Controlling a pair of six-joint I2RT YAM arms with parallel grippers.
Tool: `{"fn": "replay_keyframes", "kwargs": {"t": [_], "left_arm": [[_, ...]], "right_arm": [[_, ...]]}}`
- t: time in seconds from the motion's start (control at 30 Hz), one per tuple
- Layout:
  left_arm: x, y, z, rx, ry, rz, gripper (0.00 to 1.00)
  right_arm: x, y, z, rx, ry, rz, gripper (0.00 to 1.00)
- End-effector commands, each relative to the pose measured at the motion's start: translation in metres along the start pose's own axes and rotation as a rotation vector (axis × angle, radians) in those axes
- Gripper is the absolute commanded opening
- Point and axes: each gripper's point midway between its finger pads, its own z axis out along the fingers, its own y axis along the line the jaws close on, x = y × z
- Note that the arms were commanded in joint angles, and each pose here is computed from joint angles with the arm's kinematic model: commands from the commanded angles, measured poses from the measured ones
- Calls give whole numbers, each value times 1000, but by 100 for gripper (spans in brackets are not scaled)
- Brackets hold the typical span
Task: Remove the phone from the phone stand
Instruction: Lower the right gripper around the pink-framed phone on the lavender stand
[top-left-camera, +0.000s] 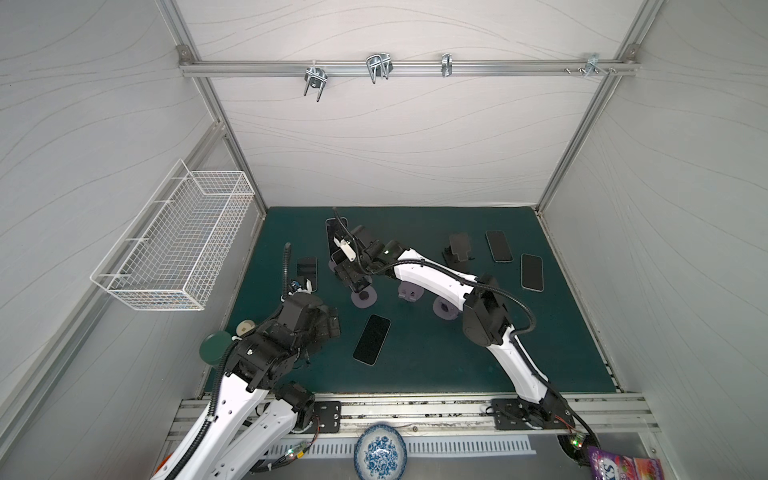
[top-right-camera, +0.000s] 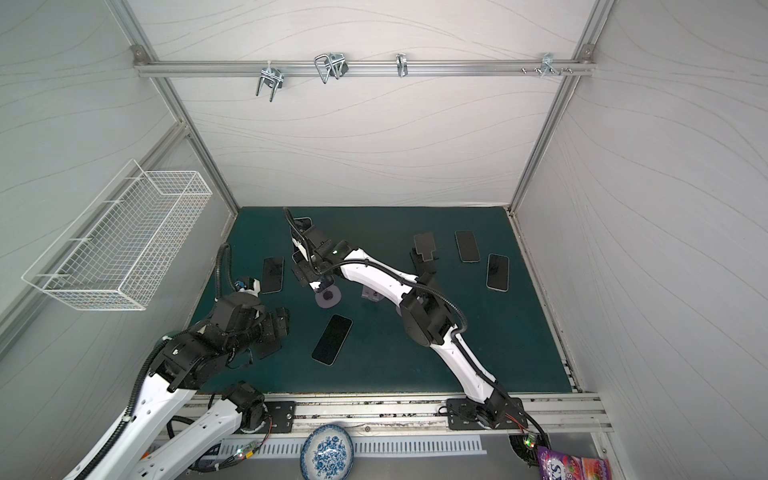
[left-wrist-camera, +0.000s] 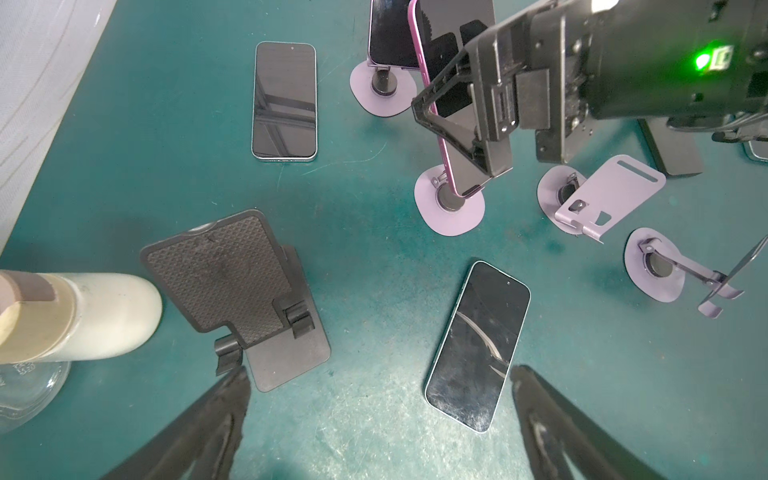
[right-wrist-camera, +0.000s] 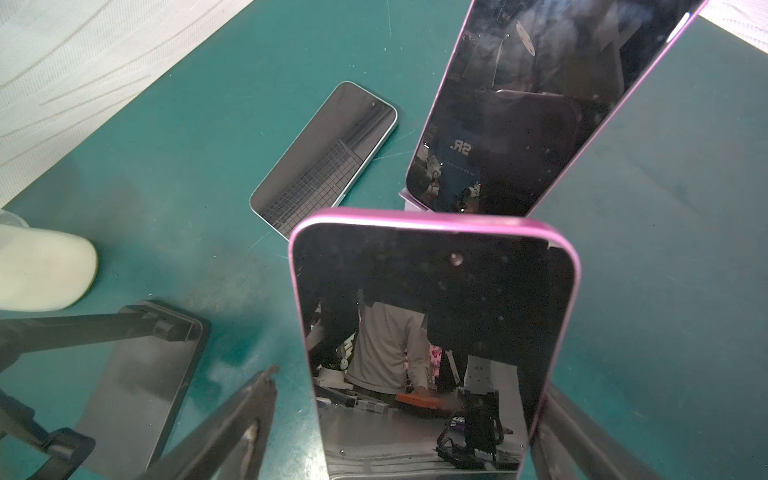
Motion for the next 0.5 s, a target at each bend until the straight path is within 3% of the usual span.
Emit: {"fn": "replay_keyframes", "kwargs": {"t": [0.0, 0.47], "left_arm": [[-6, 0, 2, -10, -22, -7, 99], [-7, 0, 0, -7, -24, -11, 99]], "right_arm": [[0, -1, 6, -1, -3, 0, 92], [-1, -4, -3, 16, -15, -28, 87]]}}
